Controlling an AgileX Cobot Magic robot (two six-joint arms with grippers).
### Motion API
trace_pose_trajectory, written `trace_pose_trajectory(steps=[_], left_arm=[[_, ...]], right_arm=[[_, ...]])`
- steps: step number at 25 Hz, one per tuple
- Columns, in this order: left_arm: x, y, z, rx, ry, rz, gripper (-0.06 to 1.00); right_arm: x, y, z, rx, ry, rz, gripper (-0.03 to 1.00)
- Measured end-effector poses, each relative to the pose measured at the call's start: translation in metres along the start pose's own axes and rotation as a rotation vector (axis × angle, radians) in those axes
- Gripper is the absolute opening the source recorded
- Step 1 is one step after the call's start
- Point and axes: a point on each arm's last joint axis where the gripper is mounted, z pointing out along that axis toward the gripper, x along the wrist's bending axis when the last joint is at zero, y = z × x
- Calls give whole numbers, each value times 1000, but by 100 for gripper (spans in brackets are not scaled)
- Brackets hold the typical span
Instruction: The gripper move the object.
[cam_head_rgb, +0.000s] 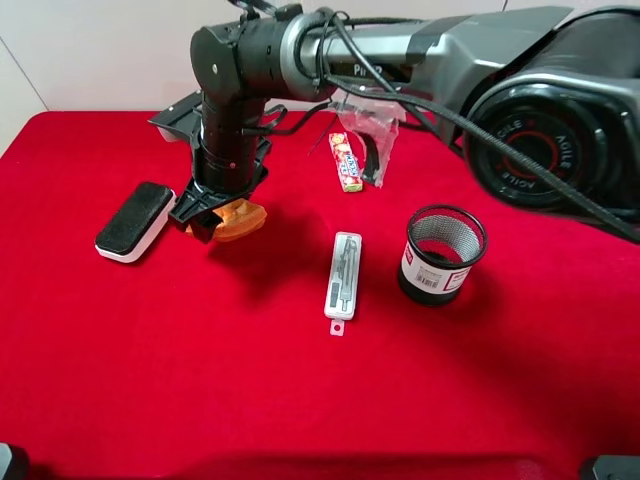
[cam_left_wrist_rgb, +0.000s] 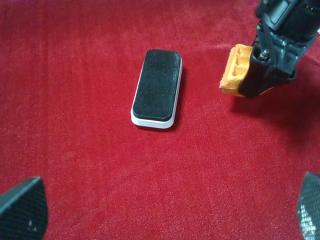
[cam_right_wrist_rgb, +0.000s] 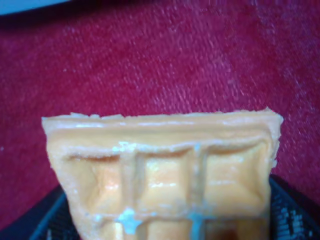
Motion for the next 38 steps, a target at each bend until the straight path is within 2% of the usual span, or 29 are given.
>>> trace_pose_trajectory(steps=[8,38], left_arm=[[0,0,0,0,0,0,99],[0,0,0,0,0,0,99]], right_arm=[[-1,-3,18,-2,9,15,52],[3,8,18,-116,59,74,52]])
